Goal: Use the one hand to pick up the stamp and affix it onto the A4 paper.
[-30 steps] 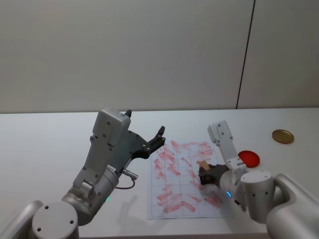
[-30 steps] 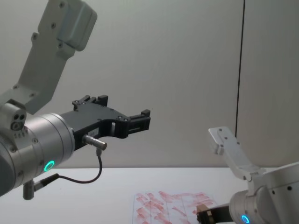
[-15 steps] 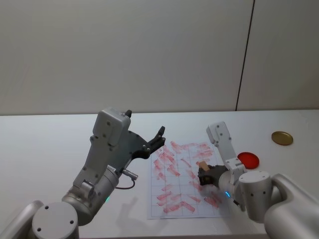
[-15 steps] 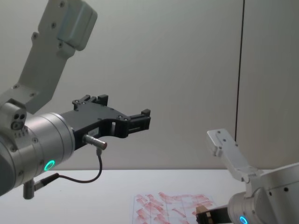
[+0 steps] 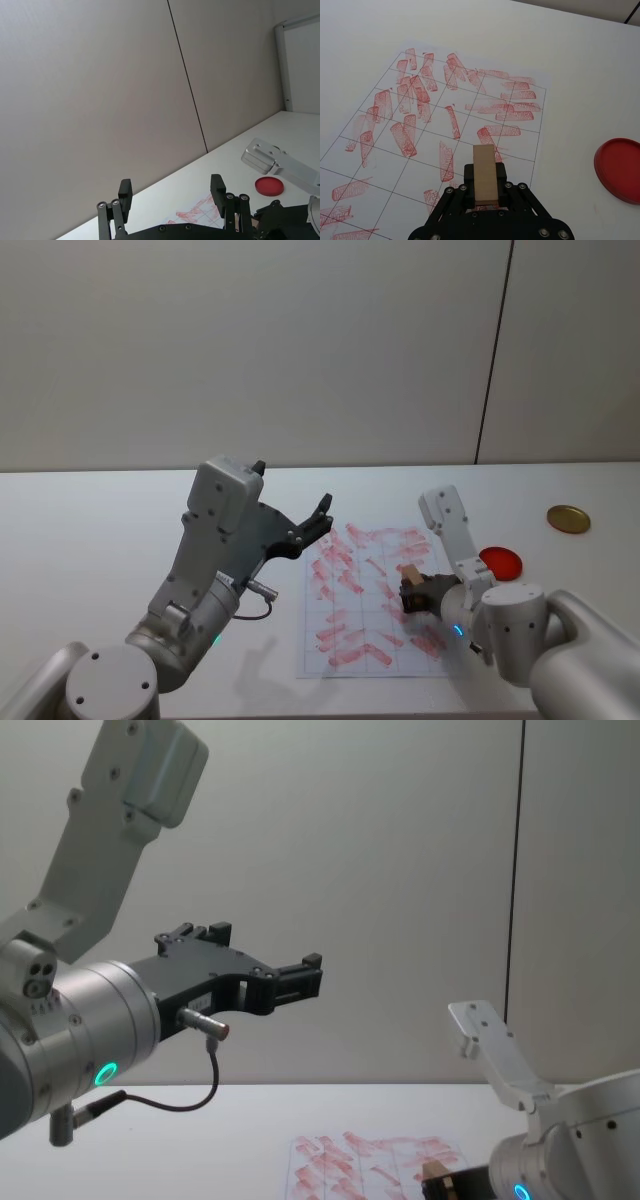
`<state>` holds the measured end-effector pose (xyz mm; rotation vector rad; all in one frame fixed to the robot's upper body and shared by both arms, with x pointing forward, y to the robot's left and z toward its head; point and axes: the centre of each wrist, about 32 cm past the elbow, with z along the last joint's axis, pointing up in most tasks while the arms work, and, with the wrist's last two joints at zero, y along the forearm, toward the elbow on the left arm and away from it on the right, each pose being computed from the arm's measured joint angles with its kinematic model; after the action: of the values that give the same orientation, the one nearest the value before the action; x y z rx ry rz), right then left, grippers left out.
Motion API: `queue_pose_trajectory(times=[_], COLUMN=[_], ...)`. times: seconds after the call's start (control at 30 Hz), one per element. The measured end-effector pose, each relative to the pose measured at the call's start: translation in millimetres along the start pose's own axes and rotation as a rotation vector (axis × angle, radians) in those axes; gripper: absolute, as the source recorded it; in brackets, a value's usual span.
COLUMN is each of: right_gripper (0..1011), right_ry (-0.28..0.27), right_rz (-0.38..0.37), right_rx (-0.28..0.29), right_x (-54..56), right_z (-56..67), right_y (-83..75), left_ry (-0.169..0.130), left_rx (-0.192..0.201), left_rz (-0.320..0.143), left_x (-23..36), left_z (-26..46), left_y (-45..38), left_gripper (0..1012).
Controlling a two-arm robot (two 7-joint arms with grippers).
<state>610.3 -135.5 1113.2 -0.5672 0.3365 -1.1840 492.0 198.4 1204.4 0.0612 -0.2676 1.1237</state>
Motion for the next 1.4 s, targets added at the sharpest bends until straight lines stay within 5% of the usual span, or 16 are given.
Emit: queue_pose_trajectory(times=[0.57, 0.83, 1.17, 1.4], right_gripper=[220, 220, 220, 220], right_ry=[0.018, 0.018, 0.044, 0.068], right_rz=[-0.003, -0.015, -0.023, -0.046], right_rx=[-0.003, 0.048, 0.183, 0.224], right_x=[3.2, 5.4, 9.7, 15.7], right_z=[1.9, 10.4, 40.5, 49.4], right_y=[0.0, -11.0, -40.3, -55.1], left_ry=[0.0, 0.0, 0.0, 0.0], left_rx=[0.0, 0.0, 0.0, 0.0], left_rz=[0.0, 0.0, 0.0, 0.0], left_x=[0.0, 0.0, 0.0, 0.0], left_z=[0.0, 0.0, 0.0, 0.0], left_y=[0.0, 0.0, 0.0, 0.0], left_gripper=[993, 993, 993, 993])
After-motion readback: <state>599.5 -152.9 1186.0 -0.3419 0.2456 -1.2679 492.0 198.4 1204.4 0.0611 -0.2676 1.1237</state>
